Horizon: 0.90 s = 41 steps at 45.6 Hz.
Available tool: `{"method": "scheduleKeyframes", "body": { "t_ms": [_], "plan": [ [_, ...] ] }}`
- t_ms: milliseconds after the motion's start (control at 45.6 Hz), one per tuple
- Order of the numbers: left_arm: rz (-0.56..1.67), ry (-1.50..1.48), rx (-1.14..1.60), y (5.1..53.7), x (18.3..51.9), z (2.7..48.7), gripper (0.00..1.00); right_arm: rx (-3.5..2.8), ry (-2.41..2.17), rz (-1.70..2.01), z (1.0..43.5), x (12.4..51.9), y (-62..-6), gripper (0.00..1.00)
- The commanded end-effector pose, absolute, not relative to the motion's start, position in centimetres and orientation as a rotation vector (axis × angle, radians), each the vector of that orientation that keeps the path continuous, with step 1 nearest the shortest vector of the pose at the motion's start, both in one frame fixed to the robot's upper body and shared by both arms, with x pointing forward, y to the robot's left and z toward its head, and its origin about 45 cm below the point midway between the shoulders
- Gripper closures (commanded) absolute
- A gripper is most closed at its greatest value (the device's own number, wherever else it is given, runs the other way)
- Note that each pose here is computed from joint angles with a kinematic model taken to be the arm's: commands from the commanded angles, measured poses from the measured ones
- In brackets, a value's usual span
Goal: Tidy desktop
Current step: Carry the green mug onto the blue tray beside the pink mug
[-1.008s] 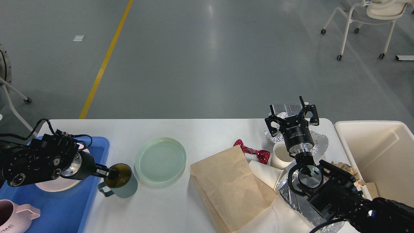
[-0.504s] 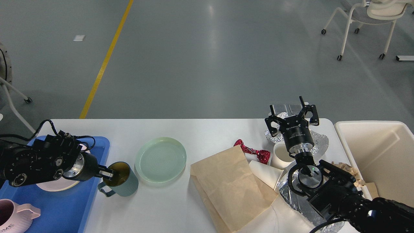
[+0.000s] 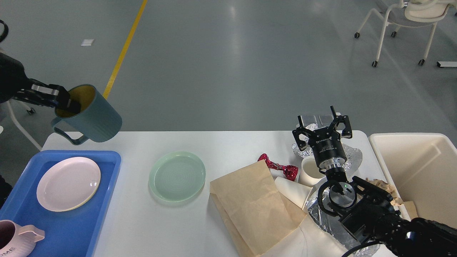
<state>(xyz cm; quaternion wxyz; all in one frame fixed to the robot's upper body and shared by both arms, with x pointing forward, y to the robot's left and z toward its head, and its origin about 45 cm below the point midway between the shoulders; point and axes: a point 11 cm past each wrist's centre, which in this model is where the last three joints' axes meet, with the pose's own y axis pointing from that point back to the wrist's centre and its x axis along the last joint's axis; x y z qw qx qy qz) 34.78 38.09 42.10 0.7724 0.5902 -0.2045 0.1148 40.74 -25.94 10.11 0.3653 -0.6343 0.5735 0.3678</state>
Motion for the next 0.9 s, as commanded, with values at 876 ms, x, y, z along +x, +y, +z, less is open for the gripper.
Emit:
{"method": "scheduleKeyframes", "body": {
  "t_ms": [876],
  "plan": [
    [0.042, -0.195, 1.576, 48.7, 22.4, 17.0, 1.00, -1.632, 1.473, 0.947, 10.1, 40.7, -25.9, 0.00]
  ]
}}
